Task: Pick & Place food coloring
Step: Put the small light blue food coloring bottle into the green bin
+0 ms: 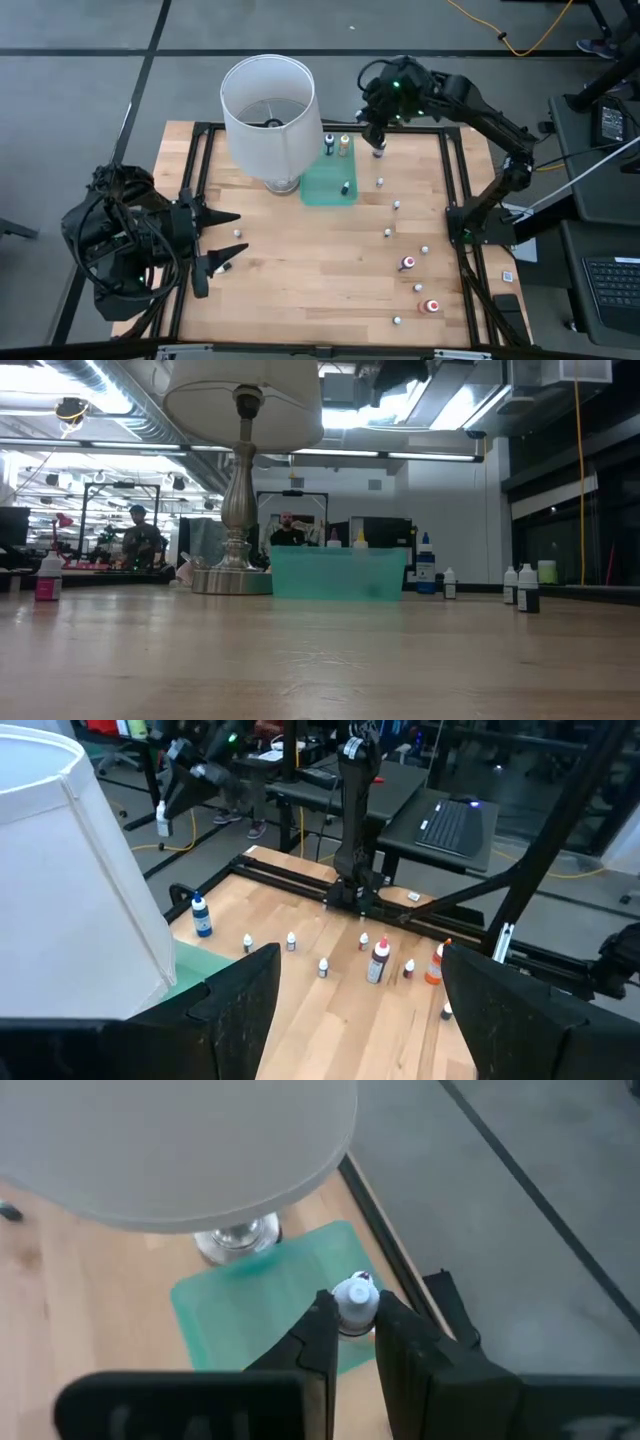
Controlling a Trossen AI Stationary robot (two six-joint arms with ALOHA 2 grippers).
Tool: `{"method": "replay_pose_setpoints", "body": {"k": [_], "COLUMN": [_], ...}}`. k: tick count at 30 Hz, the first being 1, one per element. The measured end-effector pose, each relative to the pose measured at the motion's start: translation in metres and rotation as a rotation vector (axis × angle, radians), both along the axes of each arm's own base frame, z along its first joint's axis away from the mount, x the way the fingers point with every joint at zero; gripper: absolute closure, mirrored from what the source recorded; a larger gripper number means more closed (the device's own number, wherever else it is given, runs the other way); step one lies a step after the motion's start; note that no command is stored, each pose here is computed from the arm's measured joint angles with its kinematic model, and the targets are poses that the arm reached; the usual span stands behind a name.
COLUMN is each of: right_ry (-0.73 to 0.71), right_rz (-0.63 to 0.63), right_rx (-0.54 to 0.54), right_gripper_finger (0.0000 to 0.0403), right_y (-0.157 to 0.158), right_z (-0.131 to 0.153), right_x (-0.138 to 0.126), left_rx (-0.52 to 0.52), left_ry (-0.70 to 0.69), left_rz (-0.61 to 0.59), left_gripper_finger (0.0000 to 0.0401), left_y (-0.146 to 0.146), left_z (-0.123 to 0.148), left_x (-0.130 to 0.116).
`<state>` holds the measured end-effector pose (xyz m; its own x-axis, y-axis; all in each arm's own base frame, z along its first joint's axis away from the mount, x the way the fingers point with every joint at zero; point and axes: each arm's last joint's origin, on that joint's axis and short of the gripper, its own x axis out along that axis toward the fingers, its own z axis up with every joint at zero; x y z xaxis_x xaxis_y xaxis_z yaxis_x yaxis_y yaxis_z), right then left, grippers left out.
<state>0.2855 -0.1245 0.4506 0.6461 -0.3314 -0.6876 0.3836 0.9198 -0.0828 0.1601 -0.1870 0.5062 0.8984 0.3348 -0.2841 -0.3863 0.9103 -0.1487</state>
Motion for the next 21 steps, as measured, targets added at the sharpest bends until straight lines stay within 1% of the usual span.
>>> {"method": "replay_pose_setpoints", "body": {"k": [3, 8, 12, 17, 21], "right_ry": [0.041, 0.104, 0.111, 0.154, 0.168], "right_rz": [0.039, 0.103, 0.166, 0.161, 0.167], "right_rx": [-0.012, 0.0, 0.019, 0.038, 0.03], "right_gripper_finger": [0.035, 0.035, 0.035, 0.035, 0.035], "right_y": [-0.013, -0.032, -0.045, -0.064, -0.079], "right_z": [-0.01, -0.031, -0.047, -0.069, -0.084], "right_x": [0.007, 0.023, 0.037, 0.05, 0.058], "left_rx": [0.006, 0.017, 0.026, 0.027, 0.038], "left_ry": [-0.01, -0.022, -0.019, -0.021, -0.017], "left_rz": [0.01, 0.022, 0.02, 0.021, 0.018], "left_gripper_finger": [0.0132, 0.0132, 0.0132, 0.0132, 0.0132], "left_y": [0.0, 0.001, 0.001, 0.001, 0.001], "left_z": [0.0, 0.001, 0.001, 0.001, 0.001], "left_x": [0.0, 0.0, 0.0, 0.0, 0.0]}}
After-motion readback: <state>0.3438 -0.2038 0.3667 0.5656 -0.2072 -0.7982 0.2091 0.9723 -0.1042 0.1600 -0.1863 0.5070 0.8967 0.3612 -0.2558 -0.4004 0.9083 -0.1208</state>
